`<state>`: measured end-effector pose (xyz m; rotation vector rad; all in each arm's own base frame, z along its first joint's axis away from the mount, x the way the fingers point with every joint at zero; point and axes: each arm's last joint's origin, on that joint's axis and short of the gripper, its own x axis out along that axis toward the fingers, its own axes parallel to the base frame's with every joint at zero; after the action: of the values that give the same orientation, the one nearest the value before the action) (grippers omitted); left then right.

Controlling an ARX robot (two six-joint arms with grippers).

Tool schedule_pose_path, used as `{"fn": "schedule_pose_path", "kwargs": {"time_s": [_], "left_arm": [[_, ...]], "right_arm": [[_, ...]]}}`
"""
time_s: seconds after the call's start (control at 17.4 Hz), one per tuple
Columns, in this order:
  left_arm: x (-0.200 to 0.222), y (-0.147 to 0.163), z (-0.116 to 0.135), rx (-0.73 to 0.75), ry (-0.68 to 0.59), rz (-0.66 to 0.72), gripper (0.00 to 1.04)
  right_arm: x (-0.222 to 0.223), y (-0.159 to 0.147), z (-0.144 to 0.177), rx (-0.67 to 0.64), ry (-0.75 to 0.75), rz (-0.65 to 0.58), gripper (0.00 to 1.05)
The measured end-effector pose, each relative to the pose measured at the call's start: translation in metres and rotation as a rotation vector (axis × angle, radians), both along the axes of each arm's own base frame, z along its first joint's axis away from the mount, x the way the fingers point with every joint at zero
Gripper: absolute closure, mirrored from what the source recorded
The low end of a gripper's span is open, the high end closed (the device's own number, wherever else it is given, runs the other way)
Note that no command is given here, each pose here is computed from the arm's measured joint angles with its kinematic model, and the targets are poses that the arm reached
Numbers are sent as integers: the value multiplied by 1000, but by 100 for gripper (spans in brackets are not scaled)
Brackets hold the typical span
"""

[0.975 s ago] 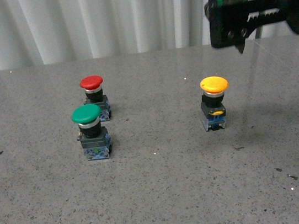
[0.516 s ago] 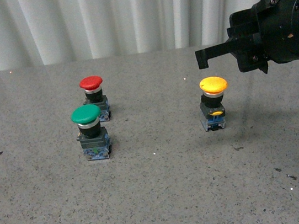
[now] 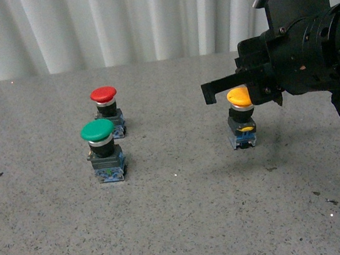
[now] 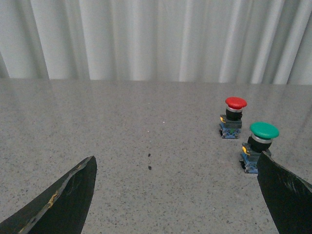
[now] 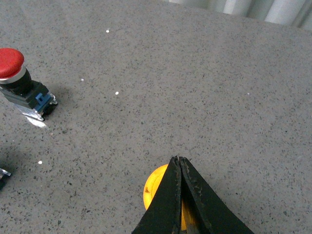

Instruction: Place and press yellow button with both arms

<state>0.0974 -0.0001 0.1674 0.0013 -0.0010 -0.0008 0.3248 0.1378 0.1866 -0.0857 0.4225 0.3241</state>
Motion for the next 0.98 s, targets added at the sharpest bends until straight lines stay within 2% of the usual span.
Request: {"fn": "schedule_pose_path", "kwargs": {"time_s": [0.75, 0.98], "left_arm": [[0, 0, 0, 0, 0, 0, 7], [0, 0, 0, 0, 0, 0, 7]], "right_arm": [[5, -2, -18, -57, 91, -12, 103], [5, -2, -17, -38, 64, -3, 103]]}}
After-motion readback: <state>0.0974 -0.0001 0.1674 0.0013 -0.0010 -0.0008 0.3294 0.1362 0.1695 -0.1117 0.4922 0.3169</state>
